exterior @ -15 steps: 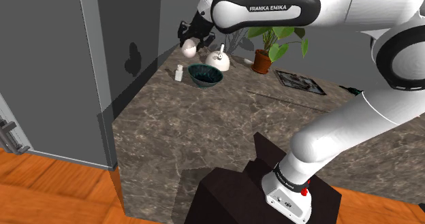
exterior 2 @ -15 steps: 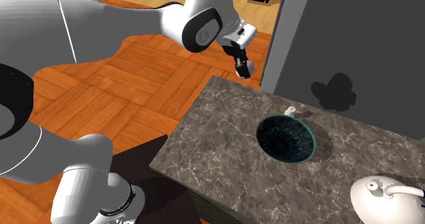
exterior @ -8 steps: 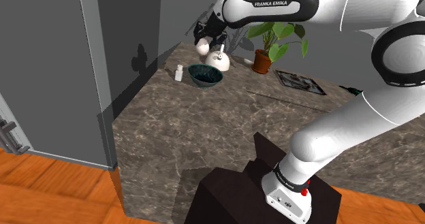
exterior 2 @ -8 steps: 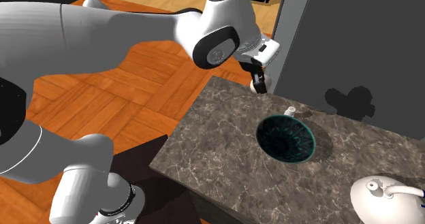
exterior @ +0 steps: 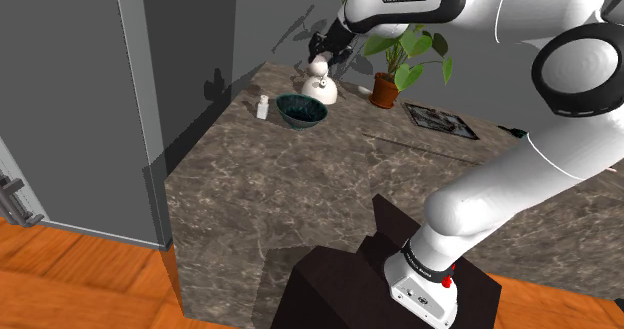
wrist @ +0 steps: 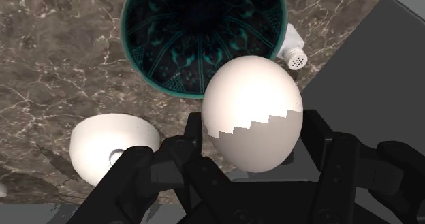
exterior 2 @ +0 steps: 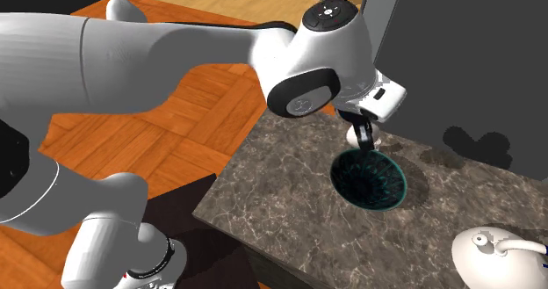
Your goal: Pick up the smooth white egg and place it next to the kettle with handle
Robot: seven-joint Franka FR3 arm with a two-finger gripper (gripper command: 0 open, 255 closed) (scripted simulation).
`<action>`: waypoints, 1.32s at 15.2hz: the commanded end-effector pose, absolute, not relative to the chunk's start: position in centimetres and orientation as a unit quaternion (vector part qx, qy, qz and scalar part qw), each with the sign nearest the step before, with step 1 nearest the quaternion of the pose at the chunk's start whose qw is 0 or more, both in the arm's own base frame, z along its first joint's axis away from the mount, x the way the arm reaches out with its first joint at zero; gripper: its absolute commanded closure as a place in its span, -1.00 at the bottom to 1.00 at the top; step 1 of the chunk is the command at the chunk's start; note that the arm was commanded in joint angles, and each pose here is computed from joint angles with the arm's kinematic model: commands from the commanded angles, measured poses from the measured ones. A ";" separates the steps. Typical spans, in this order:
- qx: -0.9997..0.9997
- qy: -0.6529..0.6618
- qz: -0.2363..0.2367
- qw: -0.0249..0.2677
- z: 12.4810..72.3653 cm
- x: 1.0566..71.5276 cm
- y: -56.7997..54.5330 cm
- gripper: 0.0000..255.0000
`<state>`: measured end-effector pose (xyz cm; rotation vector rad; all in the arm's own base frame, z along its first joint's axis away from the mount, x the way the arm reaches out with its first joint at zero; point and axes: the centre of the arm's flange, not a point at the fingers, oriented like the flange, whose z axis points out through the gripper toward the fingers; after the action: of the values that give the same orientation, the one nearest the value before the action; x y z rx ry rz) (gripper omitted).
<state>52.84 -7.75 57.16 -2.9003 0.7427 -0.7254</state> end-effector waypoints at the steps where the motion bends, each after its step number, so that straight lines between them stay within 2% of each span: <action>1: -0.941 0.240 -0.235 0.030 57.0 53.1 -10.7 1.00; 20: -0.941 0.240 -0.235 0.030 57.0 54.3 -35.7 1.00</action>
<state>54.19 -34.32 56.91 -2.9007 0.7427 -0.7251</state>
